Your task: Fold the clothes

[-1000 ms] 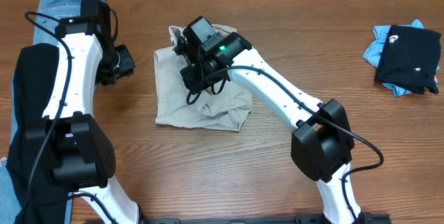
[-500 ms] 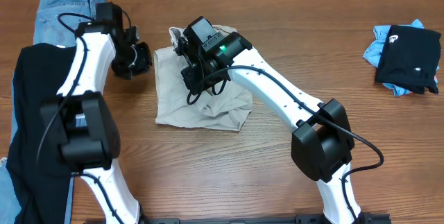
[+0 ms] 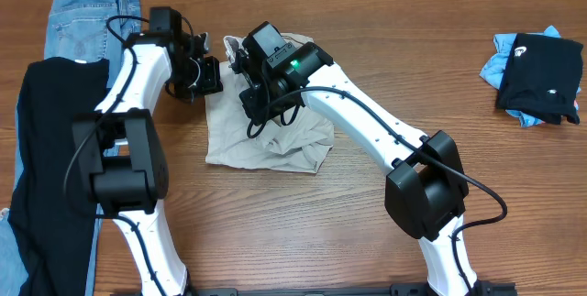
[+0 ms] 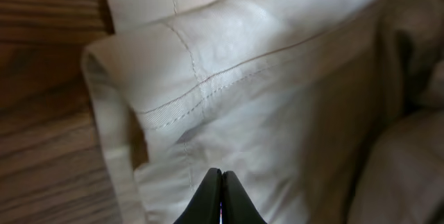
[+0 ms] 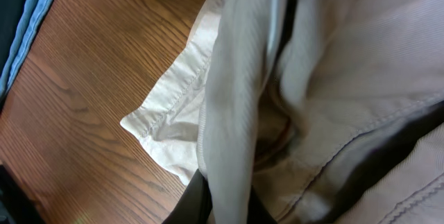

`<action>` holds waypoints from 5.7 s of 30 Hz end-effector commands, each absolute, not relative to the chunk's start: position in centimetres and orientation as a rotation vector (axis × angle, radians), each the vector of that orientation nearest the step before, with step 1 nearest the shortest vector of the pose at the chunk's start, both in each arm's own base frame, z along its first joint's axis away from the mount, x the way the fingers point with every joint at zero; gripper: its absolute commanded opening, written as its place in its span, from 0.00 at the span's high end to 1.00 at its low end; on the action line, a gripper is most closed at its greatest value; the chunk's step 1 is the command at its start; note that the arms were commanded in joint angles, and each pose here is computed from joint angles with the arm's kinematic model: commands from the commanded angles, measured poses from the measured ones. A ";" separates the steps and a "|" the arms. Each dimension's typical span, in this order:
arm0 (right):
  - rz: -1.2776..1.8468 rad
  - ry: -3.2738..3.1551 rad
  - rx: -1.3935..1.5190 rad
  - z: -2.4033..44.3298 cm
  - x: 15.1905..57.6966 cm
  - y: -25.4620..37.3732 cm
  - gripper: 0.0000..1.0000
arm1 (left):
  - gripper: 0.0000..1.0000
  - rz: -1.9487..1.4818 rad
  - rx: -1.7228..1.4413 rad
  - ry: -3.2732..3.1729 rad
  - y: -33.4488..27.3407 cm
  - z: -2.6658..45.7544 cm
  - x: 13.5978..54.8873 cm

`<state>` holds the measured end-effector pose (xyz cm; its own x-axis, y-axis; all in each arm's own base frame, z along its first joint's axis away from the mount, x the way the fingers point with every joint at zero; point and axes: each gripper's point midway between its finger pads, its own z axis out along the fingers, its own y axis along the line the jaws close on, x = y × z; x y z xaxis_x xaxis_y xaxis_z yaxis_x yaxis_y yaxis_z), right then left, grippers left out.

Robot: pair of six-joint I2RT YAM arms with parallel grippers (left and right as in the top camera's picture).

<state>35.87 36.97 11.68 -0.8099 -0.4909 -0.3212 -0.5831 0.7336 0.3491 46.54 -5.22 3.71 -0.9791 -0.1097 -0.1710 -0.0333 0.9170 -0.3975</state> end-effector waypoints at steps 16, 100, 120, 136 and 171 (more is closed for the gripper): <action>0.717 2.652 -0.976 13.5 35.2 37.7 0.96 | 0.96 -0.553 -0.083 3.040 -8.0 -4.7 45.1; 0.472 2.821 -0.634 4.4 39.8 29.3 0.56 | 0.00 0.268 -0.655 2.473 8.4 20.3 46.1; 0.672 2.819 -0.591 13.7 38.2 28.3 0.55 | 0.11 -0.193 -0.055 2.791 -5.6 12.6 46.6; 0.823 3.029 -0.600 4.0 30.7 31.3 0.55 | 0.06 -0.128 -0.086 2.988 -5.1 -1.3 47.7; 0.447 2.783 -0.123 12.6 45.6 18.7 0.54 | 0.00 -0.319 -0.184 3.053 -5.7 11.4 40.3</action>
<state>44.75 17.66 8.47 -0.9726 0.0000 -0.2324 -0.0722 0.9504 0.3025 38.52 -5.29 4.91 -0.9756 -0.1457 0.1643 -0.1719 0.9723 -0.1585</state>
